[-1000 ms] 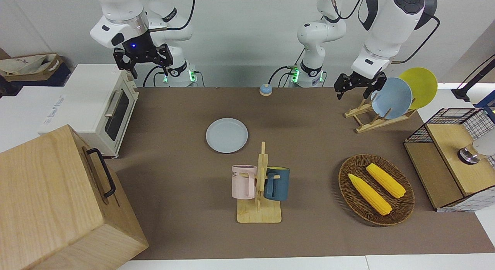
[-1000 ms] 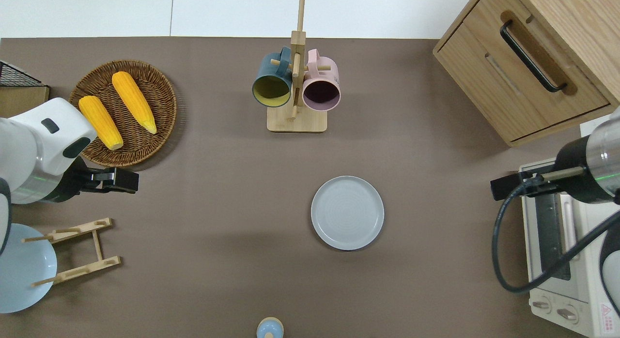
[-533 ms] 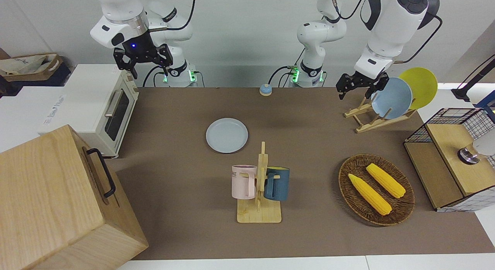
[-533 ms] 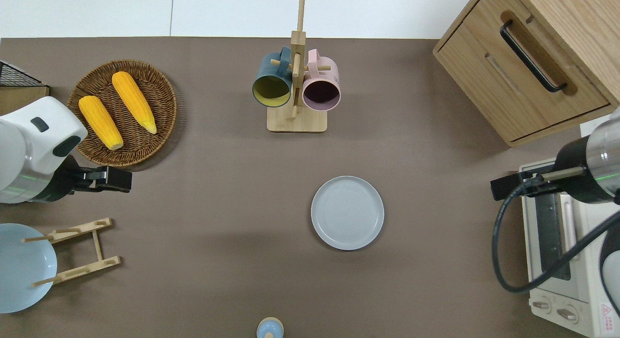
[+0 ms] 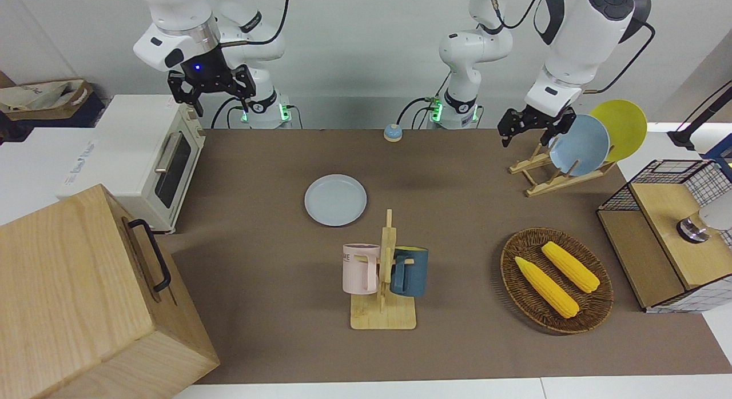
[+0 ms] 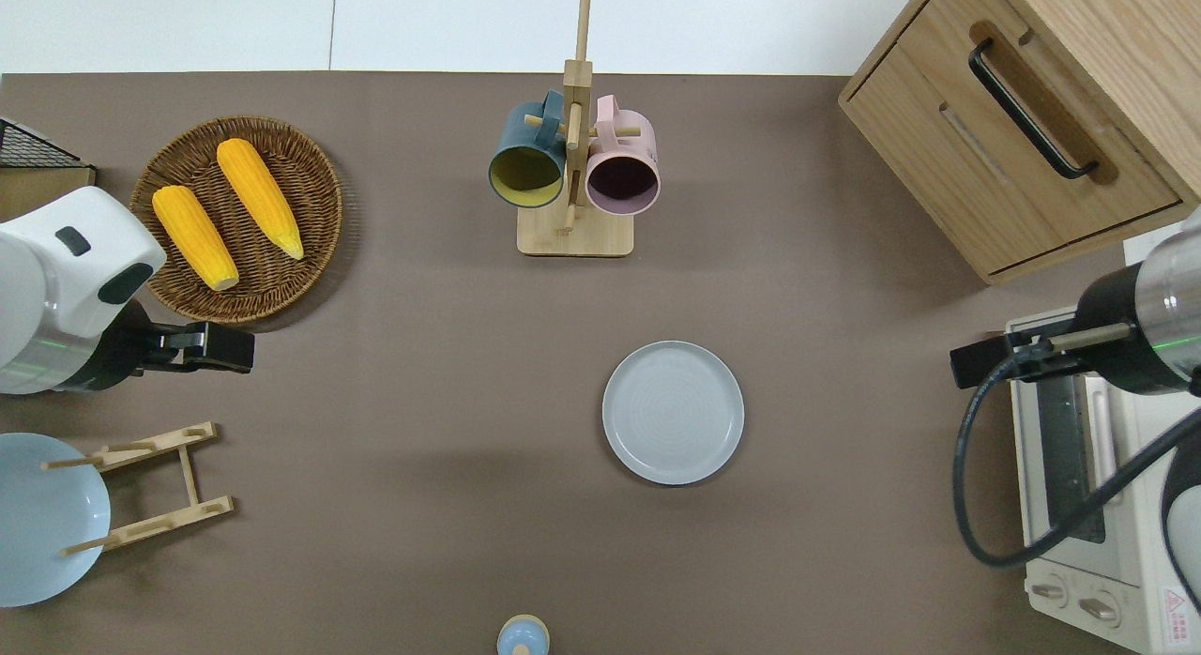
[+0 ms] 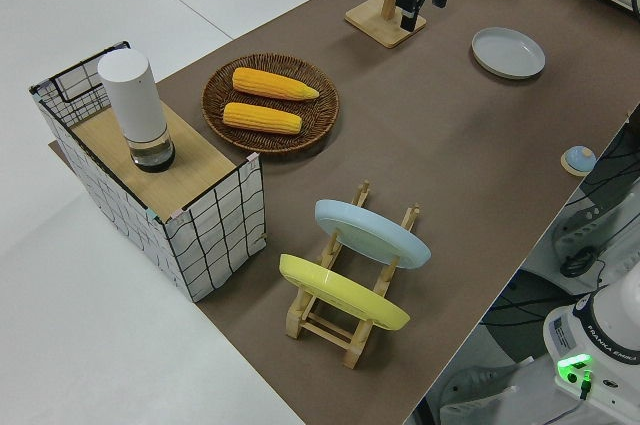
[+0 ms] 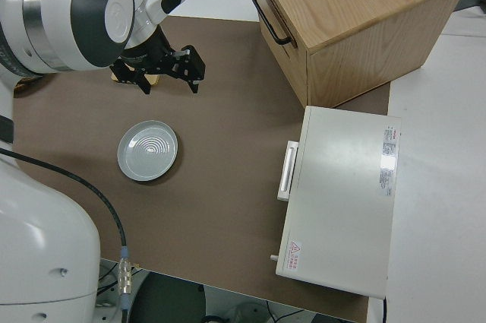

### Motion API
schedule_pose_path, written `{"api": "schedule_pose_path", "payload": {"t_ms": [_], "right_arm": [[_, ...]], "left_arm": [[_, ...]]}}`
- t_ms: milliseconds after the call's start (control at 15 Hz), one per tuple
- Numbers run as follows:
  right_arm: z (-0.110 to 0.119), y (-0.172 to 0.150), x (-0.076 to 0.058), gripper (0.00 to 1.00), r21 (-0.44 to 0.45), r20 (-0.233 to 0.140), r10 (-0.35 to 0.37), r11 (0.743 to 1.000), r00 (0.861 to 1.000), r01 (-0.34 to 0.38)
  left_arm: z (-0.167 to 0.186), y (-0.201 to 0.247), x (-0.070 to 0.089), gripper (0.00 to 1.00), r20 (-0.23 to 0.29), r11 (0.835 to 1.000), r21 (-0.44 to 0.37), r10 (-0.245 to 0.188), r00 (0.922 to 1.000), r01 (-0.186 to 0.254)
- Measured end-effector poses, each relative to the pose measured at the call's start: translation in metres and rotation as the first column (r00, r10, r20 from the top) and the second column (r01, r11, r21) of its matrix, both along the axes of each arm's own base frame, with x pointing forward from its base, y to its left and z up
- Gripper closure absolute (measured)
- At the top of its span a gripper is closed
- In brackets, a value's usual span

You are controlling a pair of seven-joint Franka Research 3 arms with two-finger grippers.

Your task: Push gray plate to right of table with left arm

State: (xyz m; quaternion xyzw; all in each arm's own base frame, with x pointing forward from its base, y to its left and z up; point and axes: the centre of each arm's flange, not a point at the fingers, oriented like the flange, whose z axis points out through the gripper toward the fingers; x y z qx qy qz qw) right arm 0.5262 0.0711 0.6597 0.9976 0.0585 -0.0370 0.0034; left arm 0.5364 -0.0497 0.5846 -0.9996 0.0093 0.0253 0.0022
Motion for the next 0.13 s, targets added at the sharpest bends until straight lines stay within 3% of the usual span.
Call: {"api": "schedule_pose_path", "payload": {"t_ms": [133], "right_arm": [[0.0,0.0,0.0,0.01,0.0,0.0,0.0,1.0,1.0,0.0]], "left_arm": [[0.0001,0.0009,0.0001,0.0,0.0,1.0,0.0,0.002,1.0,-0.002]]}}
